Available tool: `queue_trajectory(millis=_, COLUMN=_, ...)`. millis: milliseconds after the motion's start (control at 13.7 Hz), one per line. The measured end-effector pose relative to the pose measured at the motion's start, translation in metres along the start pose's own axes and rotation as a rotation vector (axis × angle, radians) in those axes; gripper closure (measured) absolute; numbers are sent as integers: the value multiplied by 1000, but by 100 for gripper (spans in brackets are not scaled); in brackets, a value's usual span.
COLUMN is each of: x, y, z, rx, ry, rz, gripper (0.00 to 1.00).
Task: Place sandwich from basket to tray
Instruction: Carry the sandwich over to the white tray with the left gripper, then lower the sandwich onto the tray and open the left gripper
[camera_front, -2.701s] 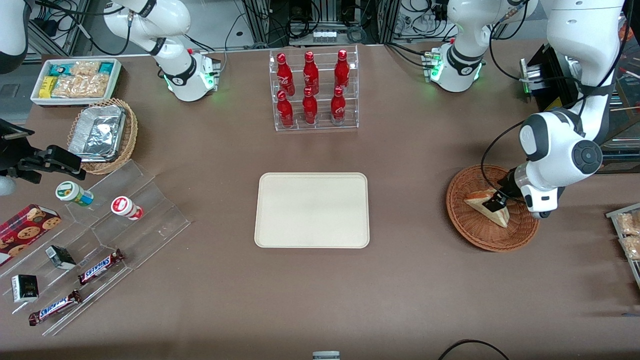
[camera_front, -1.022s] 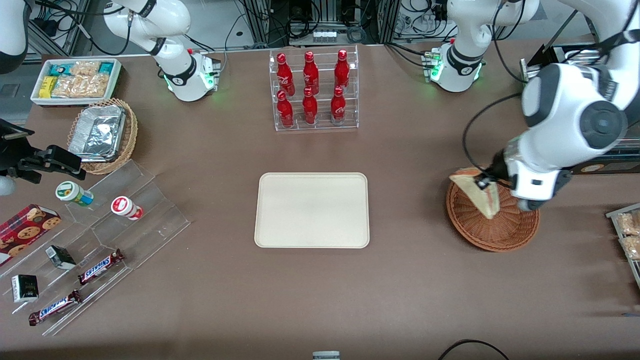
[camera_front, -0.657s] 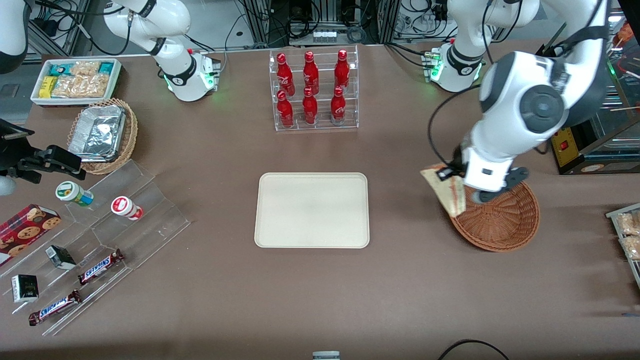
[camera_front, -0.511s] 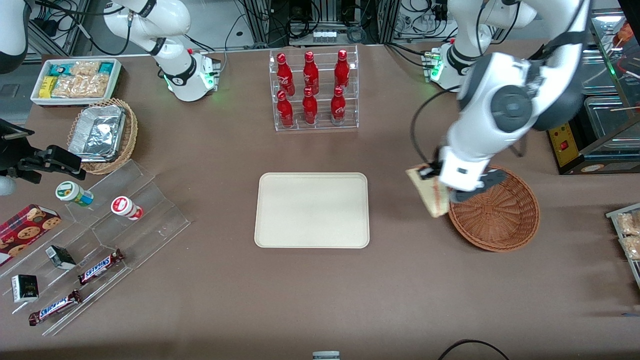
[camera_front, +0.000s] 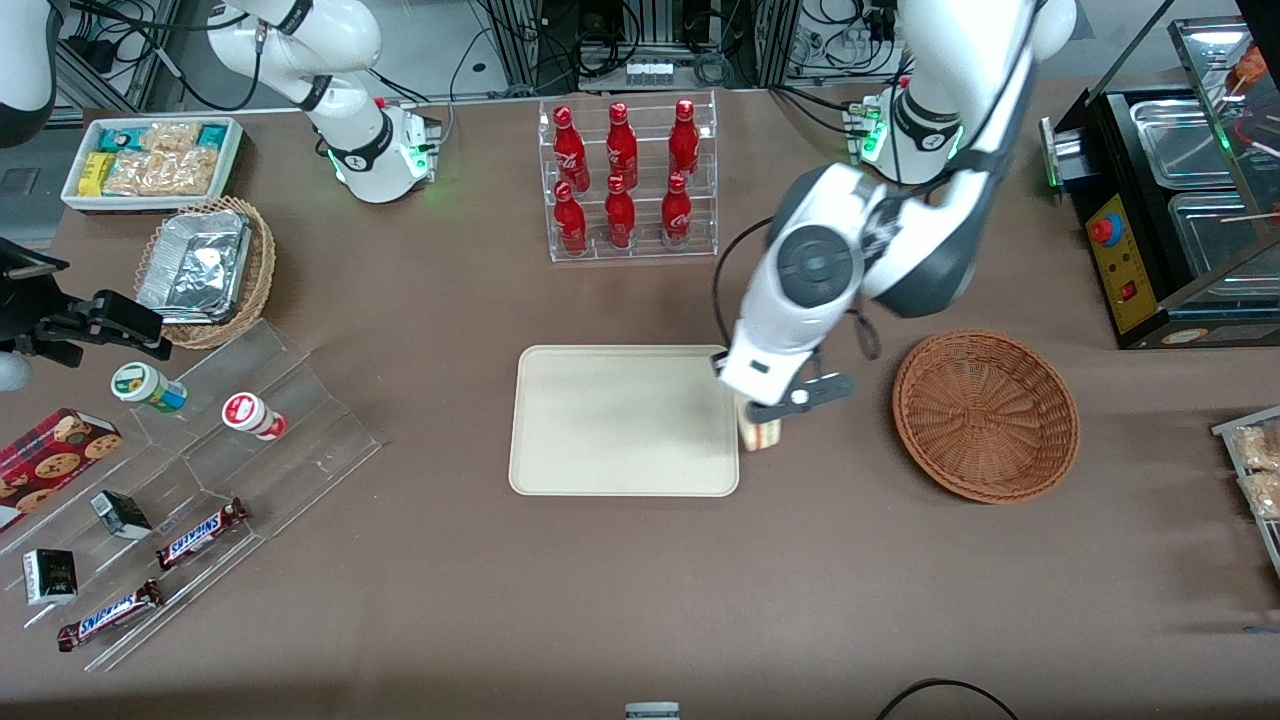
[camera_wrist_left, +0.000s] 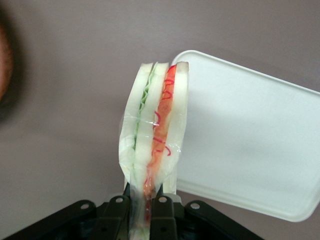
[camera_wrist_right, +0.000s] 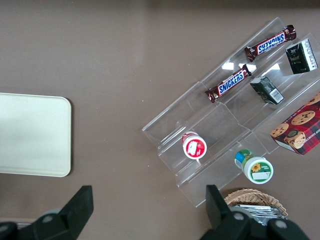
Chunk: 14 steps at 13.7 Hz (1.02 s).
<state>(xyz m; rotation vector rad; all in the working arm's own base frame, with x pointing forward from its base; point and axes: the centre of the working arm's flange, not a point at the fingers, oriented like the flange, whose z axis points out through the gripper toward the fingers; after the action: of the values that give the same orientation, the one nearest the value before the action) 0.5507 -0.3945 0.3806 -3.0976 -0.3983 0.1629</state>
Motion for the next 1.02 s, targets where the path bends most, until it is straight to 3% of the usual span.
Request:
queue_trajectory(millis=511, x=-25, y=55, z=81, rx=19, ry=53, rz=102, gripper=85)
queue_trajectory(millis=1022, x=-29, y=66, z=127, rx=43, ry=63, rz=135, gripper=85)
